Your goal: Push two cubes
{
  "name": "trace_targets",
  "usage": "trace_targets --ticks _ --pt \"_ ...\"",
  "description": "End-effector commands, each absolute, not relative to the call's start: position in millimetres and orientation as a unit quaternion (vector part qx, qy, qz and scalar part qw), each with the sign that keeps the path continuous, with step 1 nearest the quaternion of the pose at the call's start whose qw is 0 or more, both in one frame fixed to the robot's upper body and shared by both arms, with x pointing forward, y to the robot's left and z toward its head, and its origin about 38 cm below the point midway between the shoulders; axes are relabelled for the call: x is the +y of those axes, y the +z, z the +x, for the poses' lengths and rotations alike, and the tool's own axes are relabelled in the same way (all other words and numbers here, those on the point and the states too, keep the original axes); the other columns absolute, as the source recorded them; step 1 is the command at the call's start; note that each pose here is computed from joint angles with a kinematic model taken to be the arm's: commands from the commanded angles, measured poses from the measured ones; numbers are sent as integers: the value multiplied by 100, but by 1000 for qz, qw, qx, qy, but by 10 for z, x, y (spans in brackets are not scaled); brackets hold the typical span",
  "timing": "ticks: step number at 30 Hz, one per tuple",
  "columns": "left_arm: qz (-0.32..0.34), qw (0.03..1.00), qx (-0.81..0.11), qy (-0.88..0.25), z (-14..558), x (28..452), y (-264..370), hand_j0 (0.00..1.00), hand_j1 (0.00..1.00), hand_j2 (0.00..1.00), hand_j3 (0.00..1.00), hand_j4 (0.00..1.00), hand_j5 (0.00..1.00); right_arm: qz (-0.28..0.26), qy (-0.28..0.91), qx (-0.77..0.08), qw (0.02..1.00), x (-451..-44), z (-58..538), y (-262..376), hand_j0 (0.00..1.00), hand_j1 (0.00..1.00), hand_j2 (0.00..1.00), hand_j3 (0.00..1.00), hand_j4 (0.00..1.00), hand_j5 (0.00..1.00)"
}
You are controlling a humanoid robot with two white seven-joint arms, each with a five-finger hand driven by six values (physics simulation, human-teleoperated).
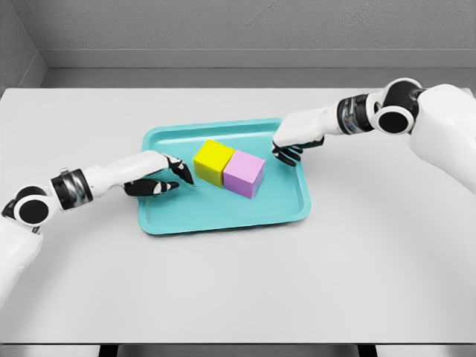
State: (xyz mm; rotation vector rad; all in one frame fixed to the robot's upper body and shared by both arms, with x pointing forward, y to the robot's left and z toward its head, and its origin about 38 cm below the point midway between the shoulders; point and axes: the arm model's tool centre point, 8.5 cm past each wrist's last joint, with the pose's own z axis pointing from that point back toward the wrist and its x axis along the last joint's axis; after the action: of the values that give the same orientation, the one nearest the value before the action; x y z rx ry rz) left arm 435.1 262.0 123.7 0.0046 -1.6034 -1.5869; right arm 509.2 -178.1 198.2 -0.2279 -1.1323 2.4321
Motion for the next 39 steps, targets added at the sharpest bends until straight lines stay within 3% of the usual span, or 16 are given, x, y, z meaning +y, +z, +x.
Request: trace_targets --ticks 1,15,31,39 --pt "3 450 -637 -626 4371 2744 1160 52 52 52 52 52 52 -78 885 -405 217 -1787 5041 1957 13 13 13 13 13 13" --pt "0 473 -639 -607 4732 2611 1160 54 54 54 54 54 54 -76 881 -411 222 -1791 5048 1965 14 14 14 14 14 14" --pt "-3 469 -638 -611 4727 2522 1135 55 55 55 55 55 55 -76 869 -428 236 -1836 5096 2041 14 14 14 14 14 14" --pt "18 454 -660 -598 4688 2878 1486 56 56 56 56 56 56 -139 809 -429 377 -2872 5440 2140 19 19 19 19 19 19"
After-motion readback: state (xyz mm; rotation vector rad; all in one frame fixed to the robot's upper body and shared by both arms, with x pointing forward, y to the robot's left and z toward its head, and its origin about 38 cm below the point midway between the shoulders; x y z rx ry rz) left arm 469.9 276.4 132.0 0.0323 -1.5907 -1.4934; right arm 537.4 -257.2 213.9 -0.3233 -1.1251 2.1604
